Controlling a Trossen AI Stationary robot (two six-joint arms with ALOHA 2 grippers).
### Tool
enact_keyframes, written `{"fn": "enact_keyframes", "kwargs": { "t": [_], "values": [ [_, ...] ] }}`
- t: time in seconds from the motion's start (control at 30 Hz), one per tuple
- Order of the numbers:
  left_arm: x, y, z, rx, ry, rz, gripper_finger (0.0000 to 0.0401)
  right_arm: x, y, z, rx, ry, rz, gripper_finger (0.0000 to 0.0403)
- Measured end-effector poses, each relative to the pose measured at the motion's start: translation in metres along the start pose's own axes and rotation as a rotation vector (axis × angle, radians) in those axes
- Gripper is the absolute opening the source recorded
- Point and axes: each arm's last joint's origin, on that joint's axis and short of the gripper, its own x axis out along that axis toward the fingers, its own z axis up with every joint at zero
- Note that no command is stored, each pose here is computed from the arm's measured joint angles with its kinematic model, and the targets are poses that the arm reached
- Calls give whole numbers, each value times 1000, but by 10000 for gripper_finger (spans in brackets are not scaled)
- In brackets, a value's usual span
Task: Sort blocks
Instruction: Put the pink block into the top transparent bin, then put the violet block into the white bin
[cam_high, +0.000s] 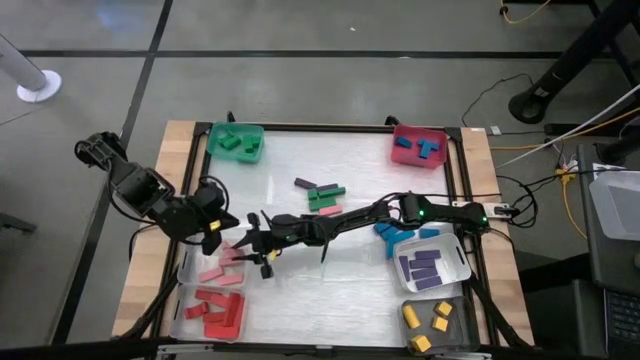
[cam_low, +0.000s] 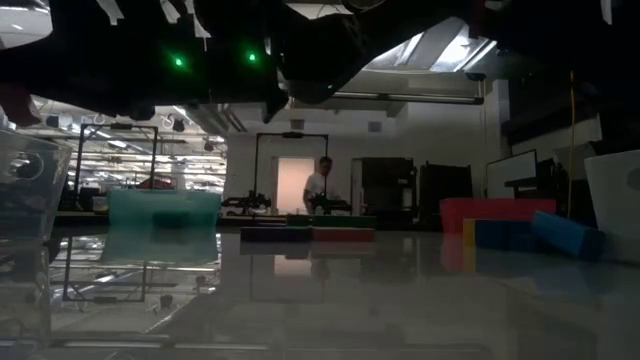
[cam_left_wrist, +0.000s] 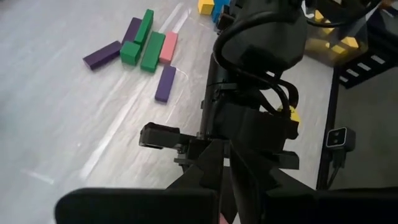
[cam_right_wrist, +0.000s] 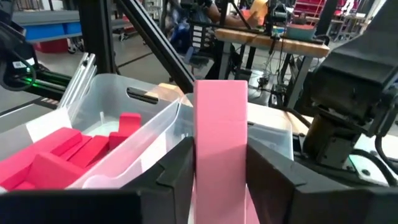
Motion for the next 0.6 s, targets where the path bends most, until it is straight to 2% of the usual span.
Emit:
{"fn": "enact_keyframes", "kwargs": {
  "t": [0.17, 0.33, 0.47, 0.6],
  "values": [
    [4, -3, -1, -26, 5, 15, 15, 0, 1, -4, 8, 42, 4, 169],
    [11, -8, -2, -14, 17, 37, 15, -2, -1, -3, 16, 103, -48, 217],
    [16, -10, -2, 11, 23, 61, 15, -16, -5, 21, 28, 272, -114, 237],
    [23, -7, 4, 136, -9, 122, 15, -42, -12, 49, 41, 472, -150, 236]
  ]
}}
